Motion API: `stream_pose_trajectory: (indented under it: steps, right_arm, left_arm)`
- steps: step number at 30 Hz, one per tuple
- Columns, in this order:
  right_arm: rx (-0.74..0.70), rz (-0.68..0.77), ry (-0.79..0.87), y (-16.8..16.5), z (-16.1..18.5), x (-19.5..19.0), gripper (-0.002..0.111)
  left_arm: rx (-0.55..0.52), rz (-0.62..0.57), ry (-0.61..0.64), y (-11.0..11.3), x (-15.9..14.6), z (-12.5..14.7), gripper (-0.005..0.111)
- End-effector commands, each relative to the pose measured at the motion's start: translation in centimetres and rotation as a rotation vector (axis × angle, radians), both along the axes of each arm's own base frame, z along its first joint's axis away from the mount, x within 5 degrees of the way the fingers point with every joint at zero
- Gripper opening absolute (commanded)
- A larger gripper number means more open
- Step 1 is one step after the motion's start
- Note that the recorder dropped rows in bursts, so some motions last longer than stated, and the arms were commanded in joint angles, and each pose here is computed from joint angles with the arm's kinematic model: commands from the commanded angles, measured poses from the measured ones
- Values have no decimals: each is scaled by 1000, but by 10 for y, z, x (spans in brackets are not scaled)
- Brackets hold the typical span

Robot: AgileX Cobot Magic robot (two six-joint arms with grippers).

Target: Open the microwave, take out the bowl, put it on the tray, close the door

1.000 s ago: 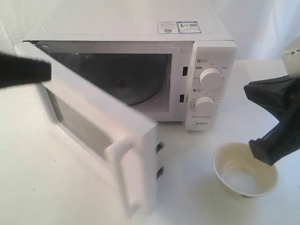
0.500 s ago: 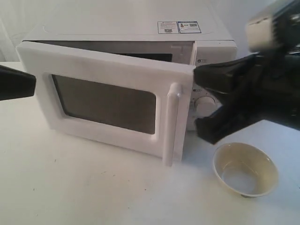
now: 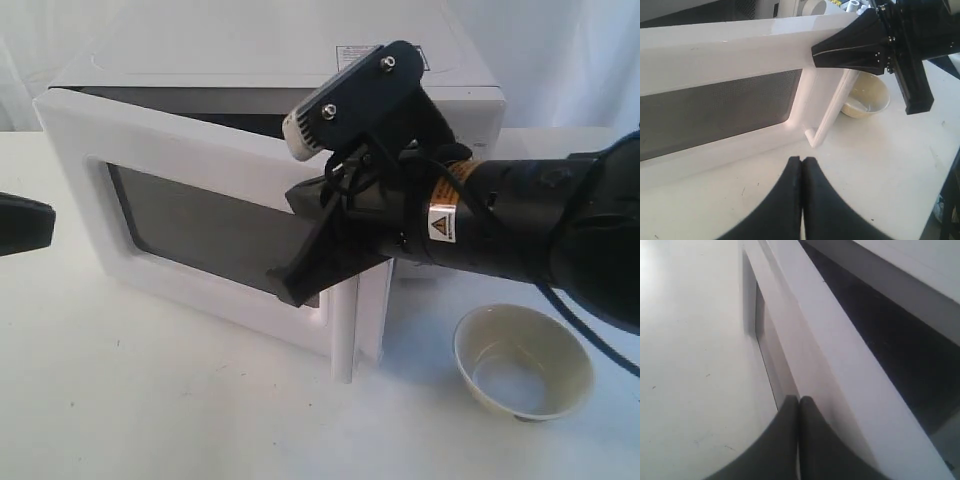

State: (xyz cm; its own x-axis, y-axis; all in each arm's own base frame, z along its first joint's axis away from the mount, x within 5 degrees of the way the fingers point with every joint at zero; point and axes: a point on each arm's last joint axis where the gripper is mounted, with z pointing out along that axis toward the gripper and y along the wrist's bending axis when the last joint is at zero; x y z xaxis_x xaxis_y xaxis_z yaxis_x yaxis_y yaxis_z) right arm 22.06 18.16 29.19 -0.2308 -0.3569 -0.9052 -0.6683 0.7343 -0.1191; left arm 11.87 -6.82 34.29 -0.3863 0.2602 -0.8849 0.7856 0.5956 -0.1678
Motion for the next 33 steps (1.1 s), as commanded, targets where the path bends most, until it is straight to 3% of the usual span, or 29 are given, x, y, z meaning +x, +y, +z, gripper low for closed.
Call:
stream_pose_trajectory:
  steps: [1, 8, 14, 19, 26, 33]
  right_arm:
    - [-21, -5, -5, 0, 7, 3, 0]
    - [-126, -73, 35, -6, 6, 30, 0]
    - [-104, -103, -42, -14, 57, 24, 0]
    - [-59, -135, 9, -27, 81, 3, 0]
    - [-107, 40, 69, 17, 50, -9, 0]
    - [-127, -23, 68, 40, 13, 21, 0]
  left_arm:
    - [-8, 0, 4, -1, -2, -1, 0]
    - [-5, -1, 5, -1, -2, -1, 0]
    - [-10, 115, -65, 5, 8, 3, 0]
    - [-9, 99, -53, 4, 8, 2, 0]
    - [-16, 128, -72, 5, 9, 4, 0]
    - [-13, 61, -53, 2, -4, 5, 0]
